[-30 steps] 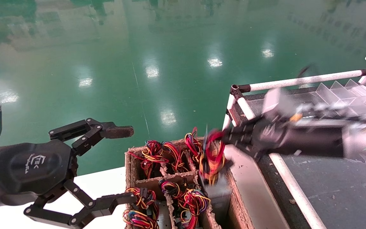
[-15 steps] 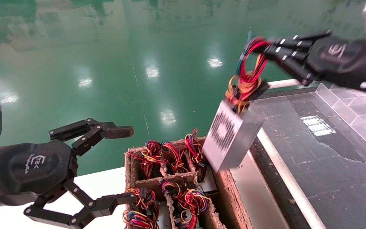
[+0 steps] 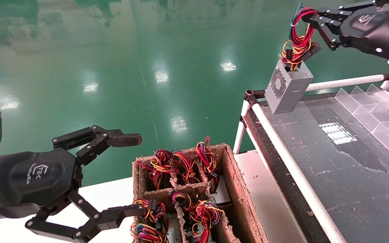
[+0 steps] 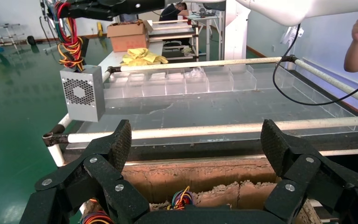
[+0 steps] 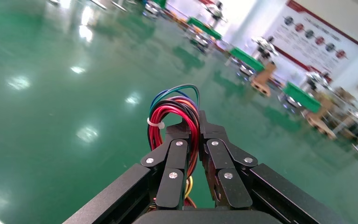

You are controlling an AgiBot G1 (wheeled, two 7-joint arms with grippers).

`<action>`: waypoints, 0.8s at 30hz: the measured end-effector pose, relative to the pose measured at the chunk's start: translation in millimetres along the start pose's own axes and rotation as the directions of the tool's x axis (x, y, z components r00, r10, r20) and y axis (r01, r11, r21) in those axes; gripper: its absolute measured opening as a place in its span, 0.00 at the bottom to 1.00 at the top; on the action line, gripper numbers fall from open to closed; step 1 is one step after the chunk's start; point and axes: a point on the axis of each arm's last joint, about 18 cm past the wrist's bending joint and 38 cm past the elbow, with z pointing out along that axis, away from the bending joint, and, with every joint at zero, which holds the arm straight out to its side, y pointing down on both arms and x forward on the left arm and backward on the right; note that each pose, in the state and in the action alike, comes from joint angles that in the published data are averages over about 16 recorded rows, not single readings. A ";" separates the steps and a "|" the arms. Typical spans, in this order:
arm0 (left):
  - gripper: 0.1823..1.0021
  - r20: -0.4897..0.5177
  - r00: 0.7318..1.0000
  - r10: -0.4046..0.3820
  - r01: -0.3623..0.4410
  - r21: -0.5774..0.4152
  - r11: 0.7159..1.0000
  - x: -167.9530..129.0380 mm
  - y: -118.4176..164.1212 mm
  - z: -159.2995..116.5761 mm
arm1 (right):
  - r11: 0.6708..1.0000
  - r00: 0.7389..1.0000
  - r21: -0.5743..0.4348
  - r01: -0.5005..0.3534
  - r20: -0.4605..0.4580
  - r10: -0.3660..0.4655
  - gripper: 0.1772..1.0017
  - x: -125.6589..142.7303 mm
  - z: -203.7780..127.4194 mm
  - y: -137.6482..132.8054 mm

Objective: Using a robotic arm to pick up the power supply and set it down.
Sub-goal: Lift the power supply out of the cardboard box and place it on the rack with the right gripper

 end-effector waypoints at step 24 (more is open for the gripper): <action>1.00 0.000 1.000 0.000 0.000 0.000 1.000 0.0 0.0 0.0 | 0.990 0.996 -0.142 -0.017 -0.086 0.005 0.05 7.6 45.7 43.5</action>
